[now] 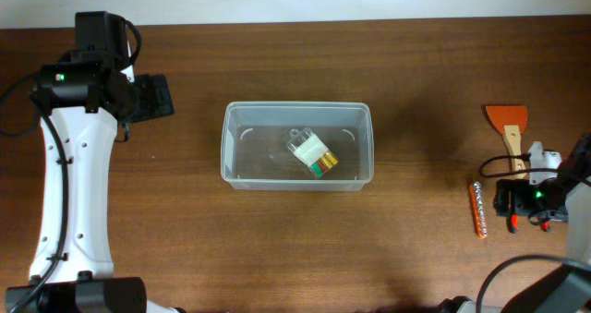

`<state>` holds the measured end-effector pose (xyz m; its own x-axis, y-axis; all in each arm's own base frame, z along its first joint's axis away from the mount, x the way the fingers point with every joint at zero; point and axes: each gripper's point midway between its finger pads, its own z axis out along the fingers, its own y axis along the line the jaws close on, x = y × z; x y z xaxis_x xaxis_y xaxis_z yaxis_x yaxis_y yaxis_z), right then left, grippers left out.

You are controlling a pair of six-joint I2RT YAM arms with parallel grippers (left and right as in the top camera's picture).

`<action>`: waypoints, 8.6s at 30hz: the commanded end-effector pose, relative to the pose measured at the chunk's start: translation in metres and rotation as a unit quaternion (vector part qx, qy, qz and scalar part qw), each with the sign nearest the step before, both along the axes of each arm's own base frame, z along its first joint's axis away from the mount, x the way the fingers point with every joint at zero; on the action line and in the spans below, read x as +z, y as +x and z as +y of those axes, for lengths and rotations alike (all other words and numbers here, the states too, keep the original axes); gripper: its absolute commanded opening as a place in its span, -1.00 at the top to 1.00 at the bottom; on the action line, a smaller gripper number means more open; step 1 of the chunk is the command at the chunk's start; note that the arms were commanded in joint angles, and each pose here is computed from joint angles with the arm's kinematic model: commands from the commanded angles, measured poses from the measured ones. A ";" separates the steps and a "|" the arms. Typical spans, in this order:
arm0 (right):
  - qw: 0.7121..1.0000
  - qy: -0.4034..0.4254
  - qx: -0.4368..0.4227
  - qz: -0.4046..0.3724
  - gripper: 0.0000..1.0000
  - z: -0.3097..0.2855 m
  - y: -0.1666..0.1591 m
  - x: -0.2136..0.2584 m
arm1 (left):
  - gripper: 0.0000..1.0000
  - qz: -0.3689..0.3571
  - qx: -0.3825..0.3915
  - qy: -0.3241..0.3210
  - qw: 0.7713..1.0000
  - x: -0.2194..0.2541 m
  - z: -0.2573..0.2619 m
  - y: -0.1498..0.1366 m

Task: Pack container
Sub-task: 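Move the right gripper down toward the orange socket rail, then align and close the right gripper on the orange socket rail, then lift the socket rail and carry it left over the container, then lower the socket rail into the container and release it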

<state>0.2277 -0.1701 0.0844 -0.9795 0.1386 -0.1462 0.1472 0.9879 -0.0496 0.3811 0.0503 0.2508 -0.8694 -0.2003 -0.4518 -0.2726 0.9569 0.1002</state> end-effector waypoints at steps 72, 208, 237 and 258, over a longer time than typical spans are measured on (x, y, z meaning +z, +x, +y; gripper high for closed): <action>0.984 -0.005 0.139 0.115 -0.97 0.035 0.030 -0.095 | -0.99 -0.012 0.002 0.008 1.000 0.009 0.004 0.001; 0.773 -0.109 0.589 -0.209 0.92 0.351 0.213 0.156 | -0.98 -0.011 0.003 0.008 1.000 0.008 0.004 0.001; 0.752 -0.026 0.657 -0.051 0.92 0.391 0.176 0.045 | -0.99 -0.012 0.003 0.008 1.000 0.009 0.004 0.001; 0.749 -0.004 0.662 0.012 0.92 0.385 0.173 -0.016 | -0.99 -0.012 0.002 0.008 1.000 0.009 0.004 0.001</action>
